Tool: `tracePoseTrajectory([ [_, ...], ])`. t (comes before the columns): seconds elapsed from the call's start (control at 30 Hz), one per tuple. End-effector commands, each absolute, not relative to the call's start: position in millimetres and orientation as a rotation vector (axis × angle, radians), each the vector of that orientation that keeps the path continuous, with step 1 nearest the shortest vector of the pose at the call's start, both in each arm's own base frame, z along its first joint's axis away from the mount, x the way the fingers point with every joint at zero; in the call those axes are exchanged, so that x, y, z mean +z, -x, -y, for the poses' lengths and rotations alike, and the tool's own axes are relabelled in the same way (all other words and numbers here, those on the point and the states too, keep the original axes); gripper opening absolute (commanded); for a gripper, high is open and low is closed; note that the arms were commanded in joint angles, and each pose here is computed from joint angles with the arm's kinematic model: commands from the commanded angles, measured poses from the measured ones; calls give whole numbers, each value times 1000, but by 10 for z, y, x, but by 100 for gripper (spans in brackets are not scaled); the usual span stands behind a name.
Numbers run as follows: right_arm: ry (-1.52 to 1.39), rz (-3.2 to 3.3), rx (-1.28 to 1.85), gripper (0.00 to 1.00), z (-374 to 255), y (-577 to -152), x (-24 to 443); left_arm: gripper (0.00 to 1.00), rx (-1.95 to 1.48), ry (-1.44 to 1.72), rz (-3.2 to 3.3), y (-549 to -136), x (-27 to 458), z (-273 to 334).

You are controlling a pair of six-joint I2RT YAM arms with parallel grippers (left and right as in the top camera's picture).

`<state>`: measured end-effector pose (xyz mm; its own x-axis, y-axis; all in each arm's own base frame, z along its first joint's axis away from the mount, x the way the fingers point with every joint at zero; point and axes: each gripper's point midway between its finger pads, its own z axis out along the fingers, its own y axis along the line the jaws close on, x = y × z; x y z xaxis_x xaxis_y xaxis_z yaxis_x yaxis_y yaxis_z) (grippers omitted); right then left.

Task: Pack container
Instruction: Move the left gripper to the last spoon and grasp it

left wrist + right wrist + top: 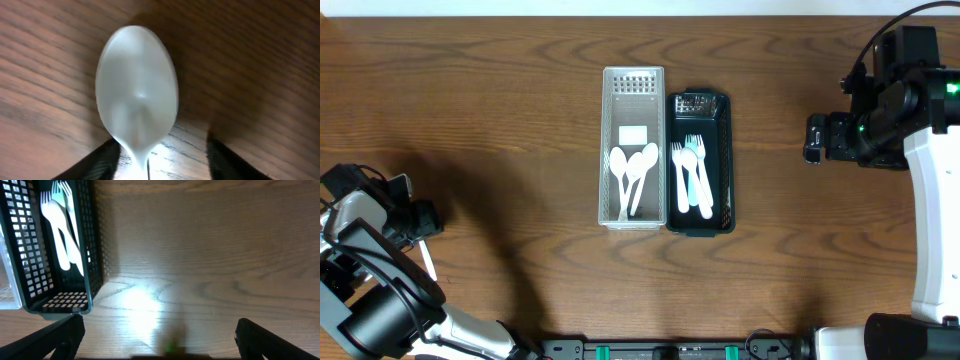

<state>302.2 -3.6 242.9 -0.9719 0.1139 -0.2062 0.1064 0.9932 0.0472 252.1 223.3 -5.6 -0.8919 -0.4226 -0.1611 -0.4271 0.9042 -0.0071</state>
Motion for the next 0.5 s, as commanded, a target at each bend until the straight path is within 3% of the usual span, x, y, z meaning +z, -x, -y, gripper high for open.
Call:
tracePoseTrajectory([
  [0.0,-156,-2937,45,99,62,-3013,2409,49,27,661,-2995,-2360,-271,-2171],
  [0.17,-155,-2936,44,99,63,-3015,2410,38,22,662,-2999,-2350,-272,-2162],
  [0.47,-151,-2936,43,99,64,-3015,2410,26,15,664,-3007,-2334,-273,-2147],
])
